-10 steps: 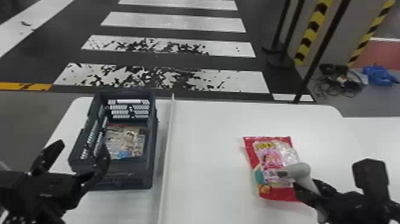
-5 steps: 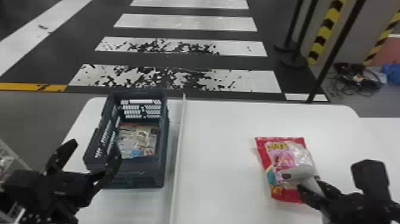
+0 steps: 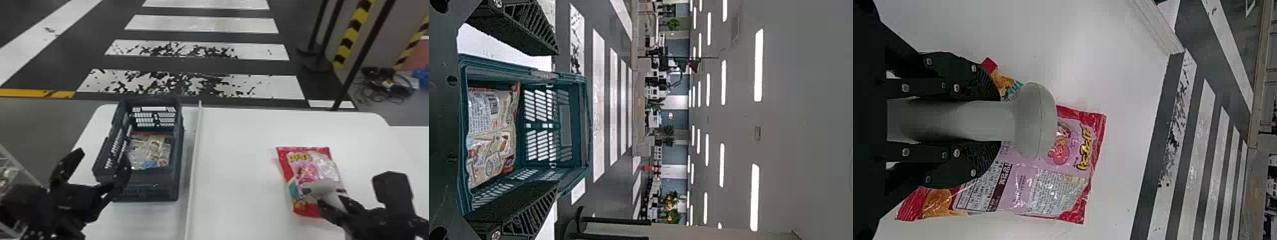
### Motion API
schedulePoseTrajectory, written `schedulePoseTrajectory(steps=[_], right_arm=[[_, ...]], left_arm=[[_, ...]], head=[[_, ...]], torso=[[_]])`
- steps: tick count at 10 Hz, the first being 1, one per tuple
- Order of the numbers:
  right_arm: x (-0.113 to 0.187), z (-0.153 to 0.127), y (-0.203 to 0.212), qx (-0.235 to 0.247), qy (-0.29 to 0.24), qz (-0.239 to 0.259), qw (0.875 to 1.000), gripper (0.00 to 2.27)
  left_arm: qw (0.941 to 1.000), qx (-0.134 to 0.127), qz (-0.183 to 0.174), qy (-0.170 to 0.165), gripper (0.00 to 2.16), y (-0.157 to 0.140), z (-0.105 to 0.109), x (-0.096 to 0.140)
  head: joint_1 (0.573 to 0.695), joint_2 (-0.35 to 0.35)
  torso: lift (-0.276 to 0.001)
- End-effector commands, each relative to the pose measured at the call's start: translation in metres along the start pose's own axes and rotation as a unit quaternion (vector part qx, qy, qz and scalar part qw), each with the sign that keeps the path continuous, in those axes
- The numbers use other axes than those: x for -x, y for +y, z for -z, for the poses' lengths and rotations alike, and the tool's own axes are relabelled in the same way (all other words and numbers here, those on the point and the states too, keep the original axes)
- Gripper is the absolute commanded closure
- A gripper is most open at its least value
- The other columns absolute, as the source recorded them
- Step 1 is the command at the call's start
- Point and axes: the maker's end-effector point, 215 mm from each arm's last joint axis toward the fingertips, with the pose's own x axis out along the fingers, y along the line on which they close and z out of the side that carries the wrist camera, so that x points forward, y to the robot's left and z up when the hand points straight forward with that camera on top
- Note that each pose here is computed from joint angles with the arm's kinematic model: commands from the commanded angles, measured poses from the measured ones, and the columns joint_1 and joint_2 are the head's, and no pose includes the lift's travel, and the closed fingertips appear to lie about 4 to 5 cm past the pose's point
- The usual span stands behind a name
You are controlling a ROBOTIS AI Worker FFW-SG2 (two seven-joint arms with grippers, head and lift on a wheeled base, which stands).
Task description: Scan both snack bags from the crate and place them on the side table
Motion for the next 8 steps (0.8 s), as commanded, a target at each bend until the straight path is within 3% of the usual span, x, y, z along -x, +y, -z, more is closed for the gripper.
schedulePoseTrajectory(steps=[1,5,8], right_arm=[[-0.001,0.0,0.0,0.0,0.001,0.0,1.0,2.22],[0.012,-0.013,-0.017,-0.011,-0.021,0.012,1.0,2.22],[0.031,-0.028,-0.095,-0.049,-0.053,0.071,0.995,2.22]], left_arm=[[1.0,0.0,0.0,-0.001,0.06,0.0,0.0,0.001],[1.0,0.0,0.0,-0.004,0.06,0.0,-0.003,0.001],[1.0,0.001,0.0,-0.004,0.06,0.0,-0.003,0.001]], head=[[0.695,0.01],[0.695,0.006],[0.695,-0.034]], torso=[[-0.098],[-0.098],[-0.098]])
